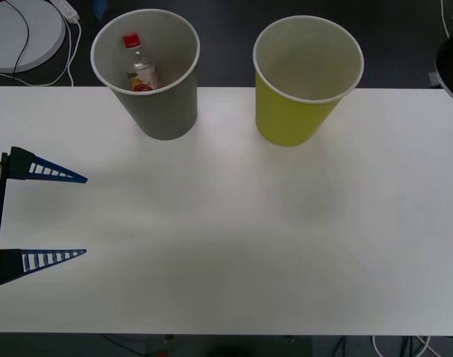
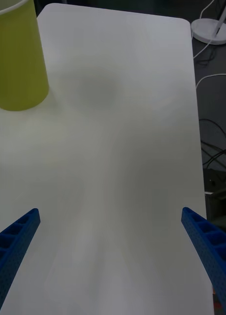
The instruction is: Put the can into the green bin and the plastic bottle into the gray bin
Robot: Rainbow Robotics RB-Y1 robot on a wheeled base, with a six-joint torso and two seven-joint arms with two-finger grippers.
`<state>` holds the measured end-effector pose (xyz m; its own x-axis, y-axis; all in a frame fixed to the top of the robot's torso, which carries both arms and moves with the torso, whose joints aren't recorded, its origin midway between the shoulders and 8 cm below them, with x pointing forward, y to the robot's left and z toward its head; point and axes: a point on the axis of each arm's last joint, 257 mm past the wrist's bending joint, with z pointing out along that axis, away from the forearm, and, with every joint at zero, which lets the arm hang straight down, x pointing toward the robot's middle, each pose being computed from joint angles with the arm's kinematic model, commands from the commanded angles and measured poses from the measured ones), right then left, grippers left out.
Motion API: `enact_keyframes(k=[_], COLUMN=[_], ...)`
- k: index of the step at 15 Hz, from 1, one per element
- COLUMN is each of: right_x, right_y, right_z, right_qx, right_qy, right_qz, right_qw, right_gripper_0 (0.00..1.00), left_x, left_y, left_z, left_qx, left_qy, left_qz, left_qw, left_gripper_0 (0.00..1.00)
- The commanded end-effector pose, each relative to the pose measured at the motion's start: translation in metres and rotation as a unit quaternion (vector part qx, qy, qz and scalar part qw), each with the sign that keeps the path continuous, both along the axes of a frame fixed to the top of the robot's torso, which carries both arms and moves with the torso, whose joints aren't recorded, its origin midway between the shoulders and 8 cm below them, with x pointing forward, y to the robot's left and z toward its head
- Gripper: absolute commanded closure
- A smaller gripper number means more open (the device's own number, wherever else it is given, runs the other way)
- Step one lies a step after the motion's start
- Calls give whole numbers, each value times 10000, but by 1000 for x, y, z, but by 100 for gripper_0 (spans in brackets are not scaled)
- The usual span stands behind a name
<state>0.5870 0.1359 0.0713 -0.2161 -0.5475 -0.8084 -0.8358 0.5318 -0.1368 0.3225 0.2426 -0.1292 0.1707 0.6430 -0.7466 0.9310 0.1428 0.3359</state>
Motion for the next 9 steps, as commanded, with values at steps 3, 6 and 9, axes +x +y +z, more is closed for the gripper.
enact_keyframes(k=[3,6,9], right_x=[-15,-22,-32], right_y=[-23,-41,-60], right_z=[-6,-10,-13], right_qx=[157,194,221], right_qy=[89,66,33], right_qz=[520,675,803], right_qw=[9985,9975,9965], right_gripper_0=[0,0,0], left_x=[0,0,0], left_y=[0,0,0], left_z=[0,0,0], left_qx=[0,0,0], left_qy=[0,0,0], left_qz=[0,0,0], left_qw=[10000,10000,10000], left_gripper_0=[0,0,0])
